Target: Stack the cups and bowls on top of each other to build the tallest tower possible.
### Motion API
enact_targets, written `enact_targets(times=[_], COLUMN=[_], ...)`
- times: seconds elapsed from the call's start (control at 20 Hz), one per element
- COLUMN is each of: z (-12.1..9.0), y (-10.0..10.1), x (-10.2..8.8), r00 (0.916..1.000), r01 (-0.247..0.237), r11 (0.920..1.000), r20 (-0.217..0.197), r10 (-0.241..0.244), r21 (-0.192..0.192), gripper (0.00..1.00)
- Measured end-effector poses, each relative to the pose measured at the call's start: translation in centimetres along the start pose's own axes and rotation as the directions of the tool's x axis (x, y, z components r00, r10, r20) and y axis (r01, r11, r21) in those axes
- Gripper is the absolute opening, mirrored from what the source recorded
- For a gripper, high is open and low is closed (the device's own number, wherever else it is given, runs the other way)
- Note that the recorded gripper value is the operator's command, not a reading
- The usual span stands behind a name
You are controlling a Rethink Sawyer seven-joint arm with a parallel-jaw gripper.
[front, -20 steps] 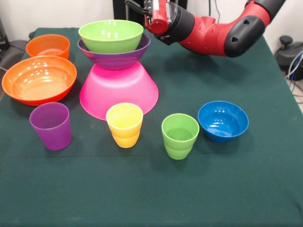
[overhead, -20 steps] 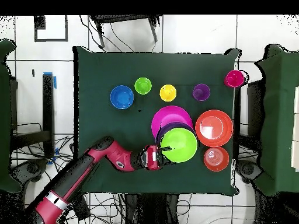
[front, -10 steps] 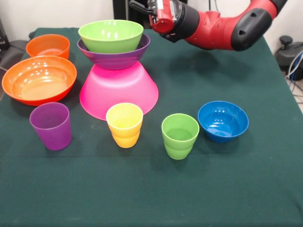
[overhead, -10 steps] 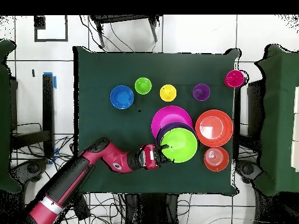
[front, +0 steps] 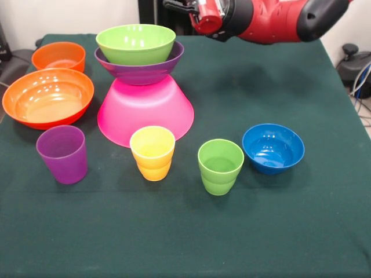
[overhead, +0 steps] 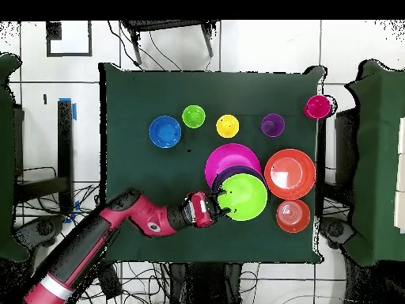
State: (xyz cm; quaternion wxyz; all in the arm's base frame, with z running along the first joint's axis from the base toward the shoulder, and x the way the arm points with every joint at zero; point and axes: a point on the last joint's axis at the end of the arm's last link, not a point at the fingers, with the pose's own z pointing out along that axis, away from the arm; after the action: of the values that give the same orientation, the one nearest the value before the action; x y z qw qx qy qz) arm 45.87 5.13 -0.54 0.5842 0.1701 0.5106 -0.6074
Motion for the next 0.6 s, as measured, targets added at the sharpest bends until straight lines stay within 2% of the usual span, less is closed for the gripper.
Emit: enact_targets(times=[0.2, 0.35, 0.4, 0.45, 0.5, 0.55, 0.6], z=[0.7, 1.4, 2.0, 2.3, 2.4, 2.7, 2.8], y=[-0.3, -0.4, -0.4, -0.4, -0.4, -0.3, -0.3], x=[-1.0, -1.6, -1.9, -2.0, -2.1, -2.1, -2.1], r00=[0.9996, 0.9982, 0.9960, 0.9941, 0.9937, 0.9896, 0.9873], r01=[-0.009, -0.014, -0.016, -0.019, -0.020, -0.026, -0.030], r11=[0.9999, 0.9990, 0.9967, 0.9945, 0.9940, 0.9893, 0.9869], r20=[-0.029, -0.059, -0.088, -0.108, -0.112, -0.144, -0.159], r10=[0.009, 0.011, 0.009, 0.008, 0.008, 0.005, 0.004], r21=[-0.014, -0.042, -0.080, -0.103, -0.108, -0.143, -0.158], gripper=[1.00, 1.00, 1.00, 1.00, 1.00, 1.00, 1.00])
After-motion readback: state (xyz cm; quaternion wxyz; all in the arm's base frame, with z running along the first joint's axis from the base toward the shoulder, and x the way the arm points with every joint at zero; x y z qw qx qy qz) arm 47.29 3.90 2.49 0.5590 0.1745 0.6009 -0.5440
